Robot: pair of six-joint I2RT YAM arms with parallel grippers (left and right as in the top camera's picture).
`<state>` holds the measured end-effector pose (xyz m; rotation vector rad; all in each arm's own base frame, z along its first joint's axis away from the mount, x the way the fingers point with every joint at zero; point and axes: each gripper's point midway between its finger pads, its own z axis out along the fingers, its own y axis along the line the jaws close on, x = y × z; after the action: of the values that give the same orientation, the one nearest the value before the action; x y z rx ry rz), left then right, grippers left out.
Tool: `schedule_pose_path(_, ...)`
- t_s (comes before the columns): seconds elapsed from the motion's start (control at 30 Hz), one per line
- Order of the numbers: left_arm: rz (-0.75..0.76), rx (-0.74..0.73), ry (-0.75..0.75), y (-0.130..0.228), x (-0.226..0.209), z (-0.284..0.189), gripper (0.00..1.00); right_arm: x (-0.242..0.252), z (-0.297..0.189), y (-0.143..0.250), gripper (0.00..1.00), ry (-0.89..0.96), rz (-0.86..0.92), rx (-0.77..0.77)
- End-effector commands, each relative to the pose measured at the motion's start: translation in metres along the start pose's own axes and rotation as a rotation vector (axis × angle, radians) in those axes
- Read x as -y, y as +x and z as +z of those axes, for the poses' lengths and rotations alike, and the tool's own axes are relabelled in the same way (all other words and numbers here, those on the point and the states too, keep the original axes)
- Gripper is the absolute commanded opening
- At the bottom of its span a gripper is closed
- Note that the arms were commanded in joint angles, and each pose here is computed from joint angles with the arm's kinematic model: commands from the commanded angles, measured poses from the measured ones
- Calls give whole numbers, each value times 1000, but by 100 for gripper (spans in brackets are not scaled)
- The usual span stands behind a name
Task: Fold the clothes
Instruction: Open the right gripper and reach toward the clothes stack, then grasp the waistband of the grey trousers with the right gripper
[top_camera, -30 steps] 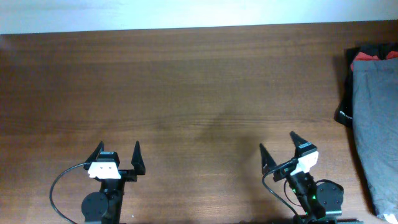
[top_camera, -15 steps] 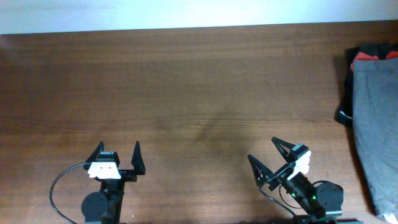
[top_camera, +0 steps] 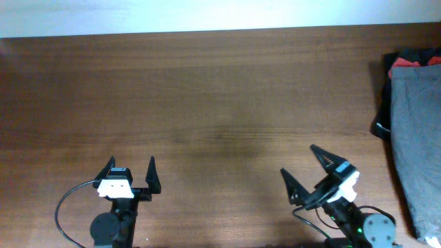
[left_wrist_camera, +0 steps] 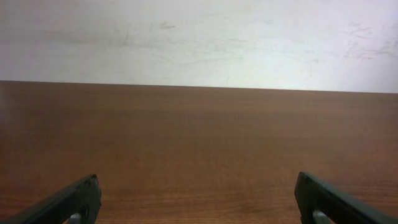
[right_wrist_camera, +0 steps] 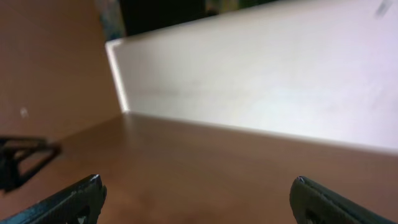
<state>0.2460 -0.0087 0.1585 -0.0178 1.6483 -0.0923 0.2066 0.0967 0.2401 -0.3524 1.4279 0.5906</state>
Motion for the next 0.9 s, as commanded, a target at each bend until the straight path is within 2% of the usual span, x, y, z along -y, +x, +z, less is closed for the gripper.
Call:
schedule_pose_path(0.0,19,2,-16,1,-3,0,99,19,-3,-43,99,152,-80,49)
schedule_pose_path(0.1,19,2,-16,1,-3,0,99,47,0,-54,99,310,-80,-26)
schedule_pose_path(0.23,19,2,-16,1,-3,0,99,89,16,-59,99,479,-76,-215)
schedule_pose_path(0.47,19,2,-16,1,-3,0,99,178,61,-55,99,665,-14,-663)
schedule_pose_path(0.63,19,2,-16,1,-3,0,99,250,68,-38,99,755,82,-955)
schedule_pose_path(0.73,19,2,-16,1,-3,0,99,291,62,-27,99,842,120,-1056)
schedule_pose_path(0.87,19,2,-16,1,-3,0,99,335,49,-7,99,935,147,-1115)
